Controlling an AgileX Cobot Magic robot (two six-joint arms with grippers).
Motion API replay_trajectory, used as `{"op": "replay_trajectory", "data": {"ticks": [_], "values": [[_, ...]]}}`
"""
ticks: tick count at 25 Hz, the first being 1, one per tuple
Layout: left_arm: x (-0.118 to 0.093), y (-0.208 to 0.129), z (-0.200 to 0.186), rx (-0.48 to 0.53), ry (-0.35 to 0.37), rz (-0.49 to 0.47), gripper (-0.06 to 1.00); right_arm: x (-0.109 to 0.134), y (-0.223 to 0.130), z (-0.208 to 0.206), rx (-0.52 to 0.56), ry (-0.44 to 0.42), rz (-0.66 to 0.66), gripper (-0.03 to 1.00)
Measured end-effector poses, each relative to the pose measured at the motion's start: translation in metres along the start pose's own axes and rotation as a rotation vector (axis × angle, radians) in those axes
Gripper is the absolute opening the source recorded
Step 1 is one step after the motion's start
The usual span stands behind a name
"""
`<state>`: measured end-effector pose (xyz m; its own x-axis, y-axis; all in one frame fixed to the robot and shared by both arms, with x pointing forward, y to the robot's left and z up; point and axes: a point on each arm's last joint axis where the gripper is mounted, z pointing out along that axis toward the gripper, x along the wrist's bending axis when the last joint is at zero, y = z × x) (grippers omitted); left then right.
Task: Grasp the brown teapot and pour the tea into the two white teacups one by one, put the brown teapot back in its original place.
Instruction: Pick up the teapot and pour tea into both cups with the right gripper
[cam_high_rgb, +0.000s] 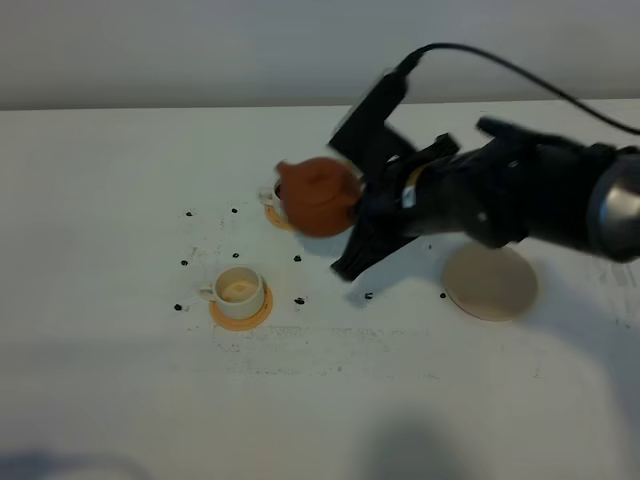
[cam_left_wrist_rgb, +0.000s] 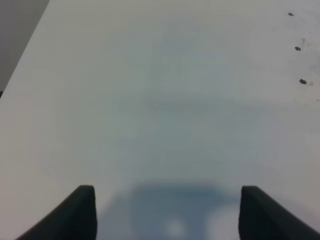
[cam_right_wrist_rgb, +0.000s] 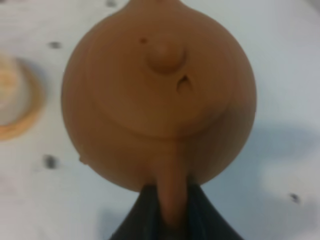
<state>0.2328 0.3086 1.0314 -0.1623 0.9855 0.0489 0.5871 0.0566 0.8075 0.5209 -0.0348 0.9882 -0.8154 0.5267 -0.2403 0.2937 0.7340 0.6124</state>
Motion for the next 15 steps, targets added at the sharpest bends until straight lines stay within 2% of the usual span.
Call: {"op": "replay_trajectory", "data": {"ticks": [3, 6, 10, 15], "values": [[0.0, 0.0, 0.0, 0.0, 0.0, 0.0, 0.57, 0.015, 0.005, -0.001, -0.005, 0.022, -0.061, 0.09], [0.0, 0.0, 0.0, 0.0, 0.0, 0.0, 0.57, 0.02, 0.003, 0.004, 0.01, 0.02, -0.115, 0.09], [0.0, 0.0, 0.0, 0.0, 0.0, 0.0, 0.57, 0.027, -0.017, 0.015, 0.076, 0.029, -0.194, 0.09], [0.0, 0.0, 0.0, 0.0, 0.0, 0.0, 0.57, 0.036, -0.033, 0.018, 0.12, 0.049, -0.233, 0.09]]}}
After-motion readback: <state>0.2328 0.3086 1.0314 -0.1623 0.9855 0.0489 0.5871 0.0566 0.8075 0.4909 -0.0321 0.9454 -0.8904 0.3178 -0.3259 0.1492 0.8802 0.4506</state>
